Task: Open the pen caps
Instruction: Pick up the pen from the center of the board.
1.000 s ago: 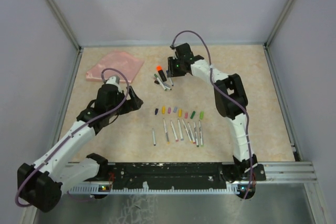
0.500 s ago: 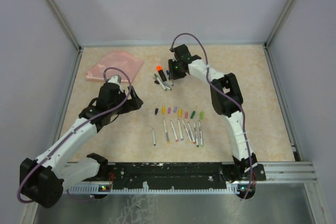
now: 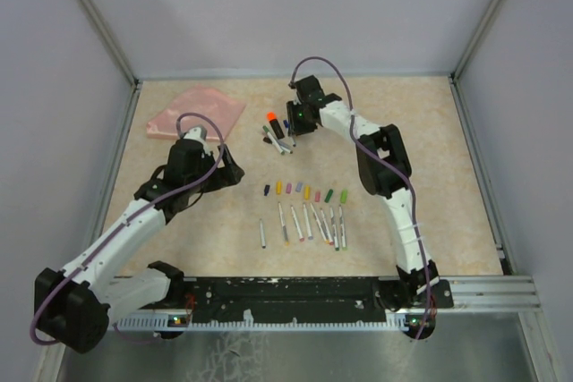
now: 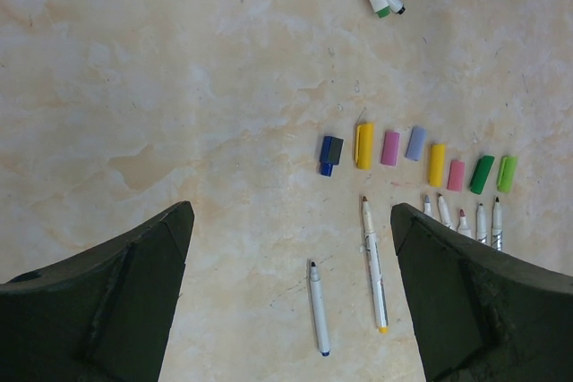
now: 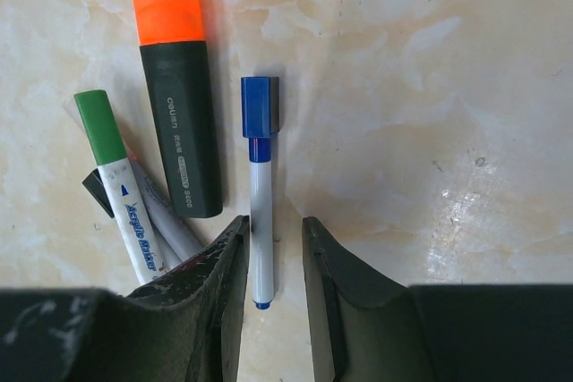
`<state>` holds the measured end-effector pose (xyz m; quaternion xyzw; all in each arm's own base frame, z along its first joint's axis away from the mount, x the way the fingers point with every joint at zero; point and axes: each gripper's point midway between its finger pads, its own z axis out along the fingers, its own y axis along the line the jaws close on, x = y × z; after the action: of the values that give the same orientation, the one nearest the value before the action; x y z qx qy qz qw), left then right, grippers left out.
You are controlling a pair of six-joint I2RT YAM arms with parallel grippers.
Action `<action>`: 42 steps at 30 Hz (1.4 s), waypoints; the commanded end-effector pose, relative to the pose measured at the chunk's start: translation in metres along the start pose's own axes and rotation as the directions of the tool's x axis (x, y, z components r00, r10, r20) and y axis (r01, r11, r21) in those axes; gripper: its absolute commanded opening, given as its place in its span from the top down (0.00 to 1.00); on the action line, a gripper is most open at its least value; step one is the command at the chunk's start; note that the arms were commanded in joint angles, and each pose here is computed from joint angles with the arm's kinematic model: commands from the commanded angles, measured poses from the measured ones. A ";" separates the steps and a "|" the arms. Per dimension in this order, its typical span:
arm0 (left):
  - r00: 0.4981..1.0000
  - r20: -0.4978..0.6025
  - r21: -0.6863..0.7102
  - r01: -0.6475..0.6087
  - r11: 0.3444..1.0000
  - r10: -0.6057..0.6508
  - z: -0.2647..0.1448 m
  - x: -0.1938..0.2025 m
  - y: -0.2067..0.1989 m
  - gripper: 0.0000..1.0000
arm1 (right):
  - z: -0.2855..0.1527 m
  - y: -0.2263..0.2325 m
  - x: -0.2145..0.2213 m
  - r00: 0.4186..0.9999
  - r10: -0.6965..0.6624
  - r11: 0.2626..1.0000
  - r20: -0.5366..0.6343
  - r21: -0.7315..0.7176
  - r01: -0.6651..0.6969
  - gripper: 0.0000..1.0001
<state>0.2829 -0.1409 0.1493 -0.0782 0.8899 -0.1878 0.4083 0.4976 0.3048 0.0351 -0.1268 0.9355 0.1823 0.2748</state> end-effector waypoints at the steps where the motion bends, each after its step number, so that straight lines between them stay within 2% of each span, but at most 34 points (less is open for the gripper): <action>1: 0.999 0.041 0.038 -0.015 0.999 0.013 -0.002 -0.017 -0.011 0.04 | 0.000 -0.005 -0.010 1.000 -0.024 0.999 0.016 0.024 0.023 0.70; 11: 0.999 0.041 0.043 -0.013 0.999 0.011 -0.003 -0.017 -0.011 0.04 | -0.007 -0.026 -0.003 0.998 -0.065 0.989 -0.013 0.131 0.066 0.78; 18: 0.999 0.042 0.055 -0.011 0.998 0.009 -0.004 -0.017 -0.013 0.04 | -0.022 -0.036 0.005 0.997 -0.080 0.982 -0.019 0.173 0.082 0.90; 33: 0.997 0.081 0.157 0.005 0.988 -0.018 -0.020 -0.021 -0.028 0.05 | -0.064 -0.050 0.057 0.999 -0.037 0.981 -0.037 0.187 0.044 0.91; 42: 0.997 0.063 0.203 0.025 0.979 -0.038 -0.025 -0.015 -0.035 0.05 | -0.077 -0.049 0.081 0.998 -0.023 0.985 -0.055 0.171 0.032 0.91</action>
<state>0.2757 -0.1582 0.1808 -0.0566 0.8606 -0.2609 0.4338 0.4201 0.2255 0.0278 -0.1252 0.9525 0.0941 0.2610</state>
